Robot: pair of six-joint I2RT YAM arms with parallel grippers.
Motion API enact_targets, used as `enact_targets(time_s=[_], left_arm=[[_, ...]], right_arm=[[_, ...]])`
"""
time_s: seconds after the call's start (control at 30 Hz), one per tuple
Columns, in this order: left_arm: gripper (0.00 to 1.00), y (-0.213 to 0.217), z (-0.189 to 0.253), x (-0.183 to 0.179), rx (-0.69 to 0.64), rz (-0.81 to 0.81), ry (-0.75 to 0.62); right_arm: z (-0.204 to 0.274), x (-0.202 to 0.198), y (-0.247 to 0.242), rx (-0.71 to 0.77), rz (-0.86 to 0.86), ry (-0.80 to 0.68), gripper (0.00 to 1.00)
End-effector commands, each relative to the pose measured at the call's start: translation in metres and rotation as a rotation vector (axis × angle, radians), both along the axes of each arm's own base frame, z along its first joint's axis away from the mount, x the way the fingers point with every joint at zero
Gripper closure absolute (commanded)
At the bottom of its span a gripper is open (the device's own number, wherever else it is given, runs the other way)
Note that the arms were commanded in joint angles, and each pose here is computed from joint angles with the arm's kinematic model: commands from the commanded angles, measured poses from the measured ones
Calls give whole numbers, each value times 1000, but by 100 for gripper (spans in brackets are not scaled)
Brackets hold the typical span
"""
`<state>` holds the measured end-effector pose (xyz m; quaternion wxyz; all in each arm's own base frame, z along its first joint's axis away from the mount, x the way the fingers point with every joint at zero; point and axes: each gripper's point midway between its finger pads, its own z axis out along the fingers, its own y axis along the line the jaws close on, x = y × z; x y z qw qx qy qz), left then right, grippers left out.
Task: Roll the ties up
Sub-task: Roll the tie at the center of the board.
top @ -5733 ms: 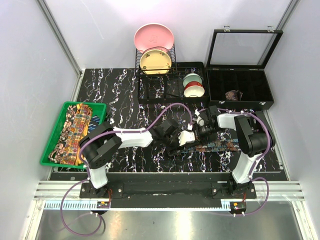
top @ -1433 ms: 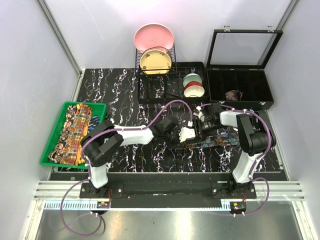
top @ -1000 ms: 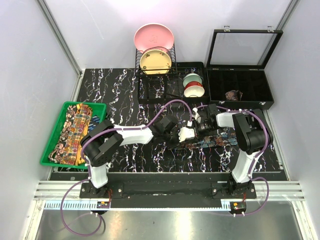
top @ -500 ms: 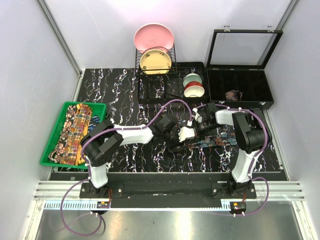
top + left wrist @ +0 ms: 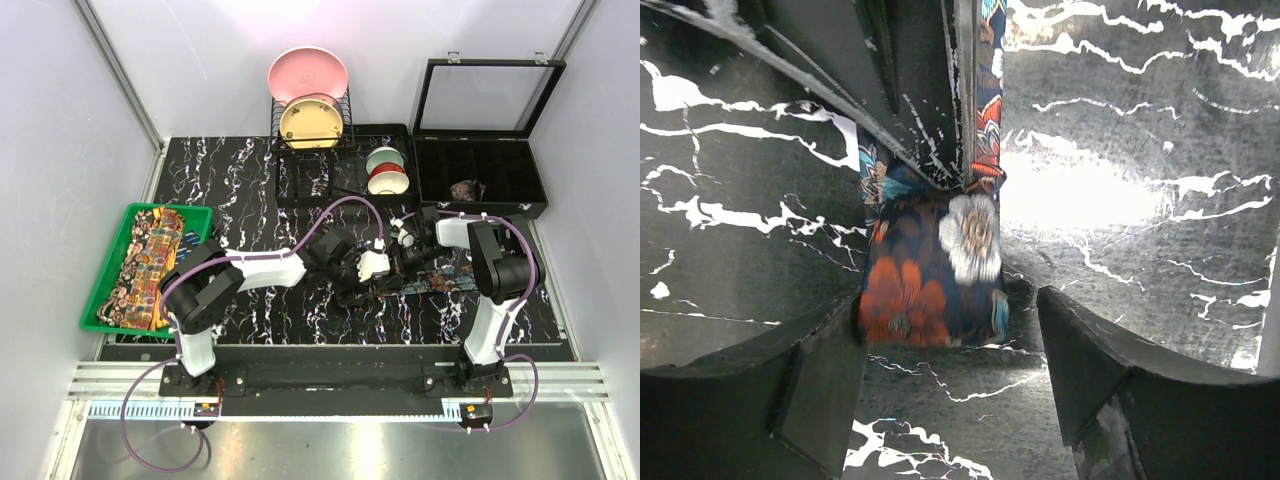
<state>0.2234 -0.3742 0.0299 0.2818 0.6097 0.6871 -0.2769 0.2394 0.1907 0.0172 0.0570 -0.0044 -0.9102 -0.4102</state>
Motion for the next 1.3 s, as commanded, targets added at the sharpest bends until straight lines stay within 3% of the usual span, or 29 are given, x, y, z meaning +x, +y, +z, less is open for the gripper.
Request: enact_targets(time_s=[0.0,0.3,0.4,0.5,0.73,0.77,0.83,0.87,0.9,0.97,1.0,1.13,1.27], left_arm=[[27,-20,46,10,-130,-3,-49],[23,-39,42,14,-223,13,-13],[28,-46,32,19,-231,20,-9],[41,-53,22,22,-217,19,19],[46,-43,-6,21,-120,39,43],[58,-40,-8,22,-103,47,42],[69,-33,-14,19,-52,38,51],[74,-31,-17,20,-34,30,42],[81,-18,-26,11,35,20,81],[85,-9,-25,6,78,-43,59],[88,3,-29,1,118,-61,51],[90,22,-34,0,210,-43,68],[87,25,-35,2,217,-24,60]], right_arm=[[-16,10,-17,-120,1,-25,100],[-20,12,-26,-199,-19,11,100],[-23,8,-26,-196,-20,35,100],[-24,7,-25,-188,-20,36,100],[-20,6,-21,-156,-33,39,100],[-17,5,-18,-136,-33,44,100],[-10,6,-13,-91,-29,37,100],[-2,9,-11,-70,-33,19,96],[5,12,-9,-44,-33,-2,85],[26,18,-6,9,-48,-38,78],[42,24,-7,46,-71,-49,70],[63,27,-9,90,-61,-83,65],[67,23,1,174,-70,-35,62]])
